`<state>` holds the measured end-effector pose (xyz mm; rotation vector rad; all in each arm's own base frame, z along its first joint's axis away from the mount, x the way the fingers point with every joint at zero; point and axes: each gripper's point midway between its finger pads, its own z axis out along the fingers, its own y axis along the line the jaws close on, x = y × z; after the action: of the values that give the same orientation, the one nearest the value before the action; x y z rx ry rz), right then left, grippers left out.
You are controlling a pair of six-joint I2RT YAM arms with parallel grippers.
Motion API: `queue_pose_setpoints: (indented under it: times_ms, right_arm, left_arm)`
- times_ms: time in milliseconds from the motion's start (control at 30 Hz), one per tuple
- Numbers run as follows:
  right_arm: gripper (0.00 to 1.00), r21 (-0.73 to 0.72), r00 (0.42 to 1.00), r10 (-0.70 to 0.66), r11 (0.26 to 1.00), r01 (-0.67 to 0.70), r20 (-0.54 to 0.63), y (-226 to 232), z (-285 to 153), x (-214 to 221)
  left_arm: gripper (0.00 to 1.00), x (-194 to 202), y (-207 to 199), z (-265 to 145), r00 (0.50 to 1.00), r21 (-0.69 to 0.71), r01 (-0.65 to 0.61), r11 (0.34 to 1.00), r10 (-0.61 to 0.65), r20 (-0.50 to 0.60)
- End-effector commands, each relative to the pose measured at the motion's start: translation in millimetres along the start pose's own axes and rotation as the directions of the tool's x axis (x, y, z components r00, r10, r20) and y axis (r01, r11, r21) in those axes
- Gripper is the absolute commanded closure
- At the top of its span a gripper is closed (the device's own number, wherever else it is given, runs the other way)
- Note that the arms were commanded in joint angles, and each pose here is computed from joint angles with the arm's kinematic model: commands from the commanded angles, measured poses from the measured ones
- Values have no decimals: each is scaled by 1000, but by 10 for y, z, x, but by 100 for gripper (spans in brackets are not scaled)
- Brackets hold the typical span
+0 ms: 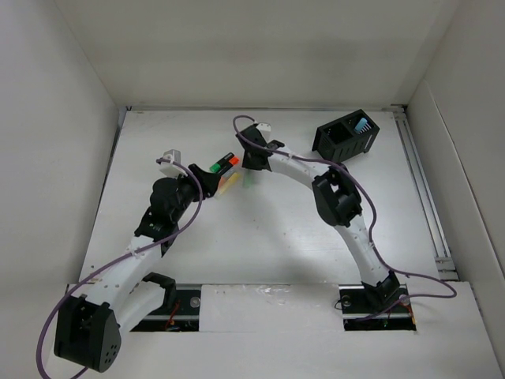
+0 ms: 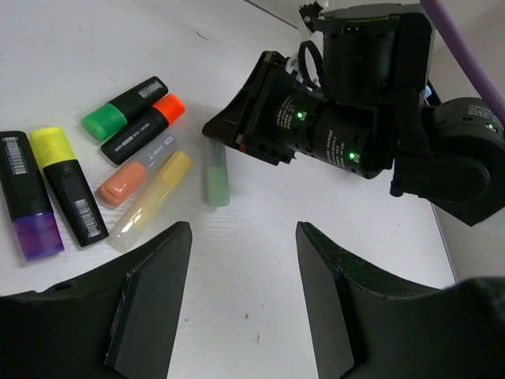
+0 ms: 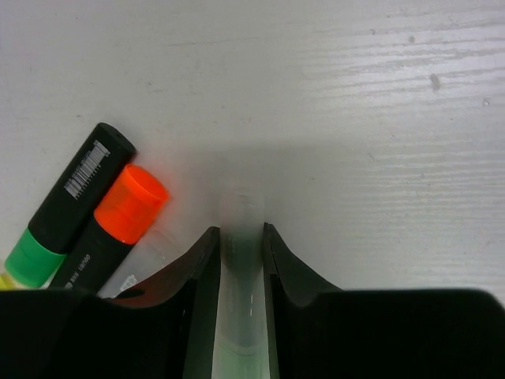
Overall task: Sort the stationery into containers
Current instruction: Pick up the pen from the center of the board.
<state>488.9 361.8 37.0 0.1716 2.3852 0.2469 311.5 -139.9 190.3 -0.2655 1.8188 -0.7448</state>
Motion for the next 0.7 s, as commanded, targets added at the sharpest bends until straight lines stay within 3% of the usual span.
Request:
queue_pose_setpoints:
  times_ms: [0,133,300,400,533,567,633,667]
  right_arm:
    - [84,64,1000,11,998,-11,-4,-252,-119,-21]
    - [100,69,1000,24,997,-25,11,-321,-242,-35]
    - [100,-43,989,117,993,-113,93,-326,-574,-450]
    - [100,-88,965,205,977,-193,166,-571,-829,-1006]
    - [100,-73,897,345,938,-339,277,-1306,-1071,-1814]
    - [100,-46,850,398,912,-408,346,-1683,-1144,-2121]
    - [100,-12,784,462,864,-503,415,-2127,-1229,-2363]
    - [100,41,733,481,823,-567,481,-2564,-1263,-2496]
  left_arm:
    - [48,-68,-98,14,1000,43,0,999,-1,27]
    - [48,-69,-132,11,1000,61,-1,998,0,25]
    - [48,-31,-165,19,1000,83,-1,997,1,6]
    - [47,54,-162,79,1000,96,1,995,2,-27]
    - [47,226,-203,165,993,134,0,991,16,-119]
    - [47,204,-238,187,993,147,-1,989,18,-118]
    - [47,253,-195,214,991,136,-7,991,25,-132]
    - [47,253,-195,215,991,136,-7,991,25,-132]
